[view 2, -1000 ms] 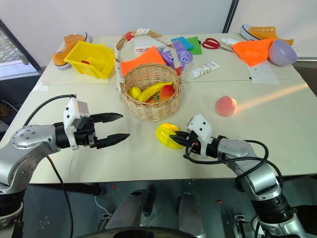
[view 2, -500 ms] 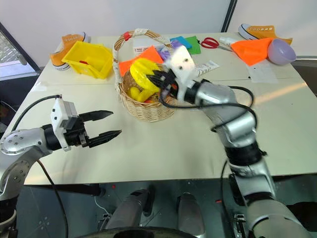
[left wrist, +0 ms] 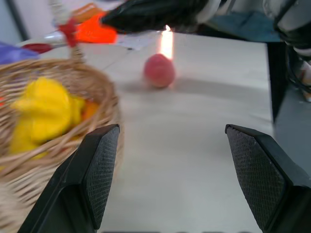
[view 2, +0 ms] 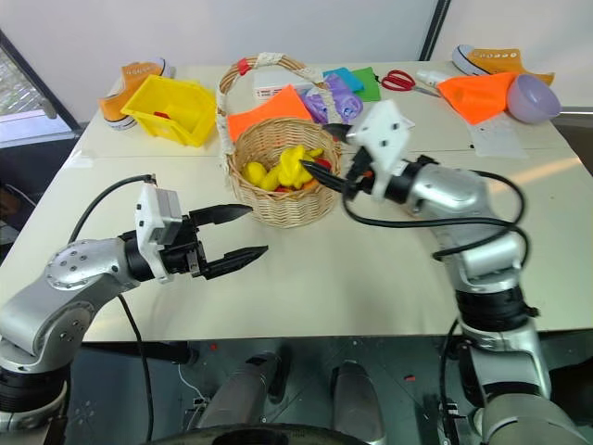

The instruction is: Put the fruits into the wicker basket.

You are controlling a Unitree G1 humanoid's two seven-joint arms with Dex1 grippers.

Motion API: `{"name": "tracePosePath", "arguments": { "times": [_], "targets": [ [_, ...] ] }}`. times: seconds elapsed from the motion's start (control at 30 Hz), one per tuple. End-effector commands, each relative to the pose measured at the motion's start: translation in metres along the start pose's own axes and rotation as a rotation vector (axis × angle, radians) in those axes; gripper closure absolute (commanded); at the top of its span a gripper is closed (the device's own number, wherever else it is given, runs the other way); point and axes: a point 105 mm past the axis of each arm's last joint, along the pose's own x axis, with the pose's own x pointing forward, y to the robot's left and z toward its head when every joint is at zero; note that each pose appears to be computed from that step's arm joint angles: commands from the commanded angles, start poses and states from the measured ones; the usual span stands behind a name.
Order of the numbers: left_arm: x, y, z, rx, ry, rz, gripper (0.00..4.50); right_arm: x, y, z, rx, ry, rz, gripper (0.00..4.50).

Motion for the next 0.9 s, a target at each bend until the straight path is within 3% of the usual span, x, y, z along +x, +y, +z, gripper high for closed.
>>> {"name": "tracePosePath", "arguments": {
  "times": [0.03,0.07,0.13,0.27,0.53,0.8,0.9],
  "targets": [
    [0.01,-0.003,0.003,0.039,-0.011,-0.021,0.78,-0.03,-0.027,-0.032,0.046,0.138,-0.13,1.21],
    [0.013,-0.004,0.001,0.042,-0.007,-0.029,0.78,-0.038,-0.034,-0.048,0.057,0.191,-0.177,0.66],
    [0.02,-0.007,-0.001,0.038,-0.007,-0.044,0.78,-0.052,-0.046,-0.081,0.054,0.3,-0.261,0.06],
    [0.027,-0.009,-0.004,0.047,-0.007,-0.054,0.78,-0.062,-0.065,-0.116,0.053,0.387,-0.395,0.06],
    [0.026,-0.013,-0.005,0.047,-0.012,-0.051,0.78,-0.071,-0.08,-0.161,0.108,0.487,-0.493,0.06],
    [0.025,-0.013,-0.005,0.047,-0.014,-0.05,0.78,-0.077,-0.084,-0.174,0.082,0.526,-0.54,0.06],
    [0.025,-0.013,-0.005,0.047,-0.013,-0.051,0.78,-0.077,-0.087,-0.17,0.086,0.501,-0.563,0.85]
  ]
}}
